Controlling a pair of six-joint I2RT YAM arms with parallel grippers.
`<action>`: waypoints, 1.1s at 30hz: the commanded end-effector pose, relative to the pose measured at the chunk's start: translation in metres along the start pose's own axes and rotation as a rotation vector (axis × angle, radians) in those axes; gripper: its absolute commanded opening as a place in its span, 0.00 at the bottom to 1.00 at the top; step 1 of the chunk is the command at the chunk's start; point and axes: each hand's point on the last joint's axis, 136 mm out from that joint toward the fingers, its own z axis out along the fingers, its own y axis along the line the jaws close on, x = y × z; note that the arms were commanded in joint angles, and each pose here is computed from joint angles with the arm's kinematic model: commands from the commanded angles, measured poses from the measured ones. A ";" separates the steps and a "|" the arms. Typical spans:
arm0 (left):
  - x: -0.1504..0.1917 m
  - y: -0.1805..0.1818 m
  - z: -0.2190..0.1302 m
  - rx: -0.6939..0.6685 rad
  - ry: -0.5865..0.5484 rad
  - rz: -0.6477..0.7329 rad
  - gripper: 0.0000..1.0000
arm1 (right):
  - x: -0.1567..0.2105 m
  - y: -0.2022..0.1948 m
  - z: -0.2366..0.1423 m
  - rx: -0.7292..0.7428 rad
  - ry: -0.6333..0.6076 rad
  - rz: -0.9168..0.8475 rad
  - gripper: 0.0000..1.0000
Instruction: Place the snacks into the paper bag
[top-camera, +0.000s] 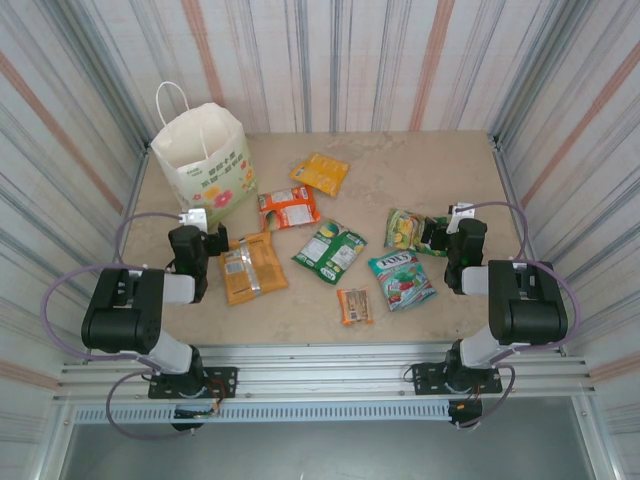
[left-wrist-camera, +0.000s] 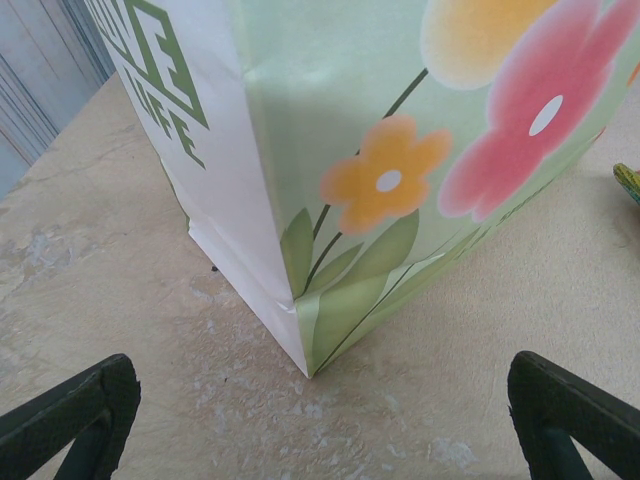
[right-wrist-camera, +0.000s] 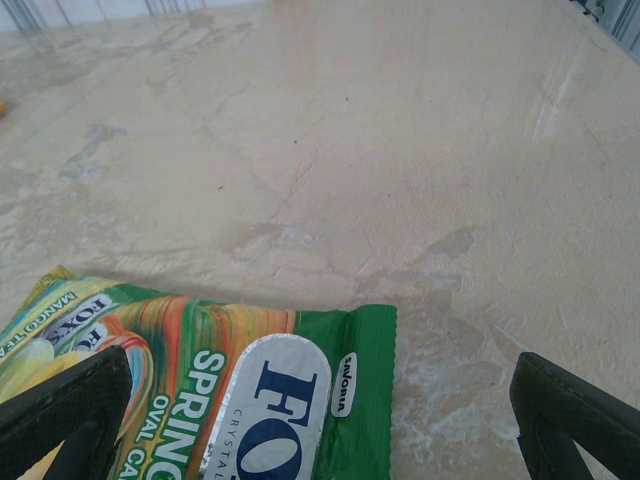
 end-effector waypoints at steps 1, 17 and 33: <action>-0.011 -0.004 0.000 0.017 -0.027 -0.009 0.99 | -0.003 0.002 0.001 -0.006 -0.012 0.017 0.99; -0.099 -0.018 -0.053 0.071 -0.078 0.016 0.92 | -0.069 0.057 -0.033 -0.171 0.138 0.015 0.99; -0.215 -0.062 -0.103 0.490 0.177 0.248 0.87 | -0.116 0.207 -0.094 -0.547 0.089 -0.190 0.99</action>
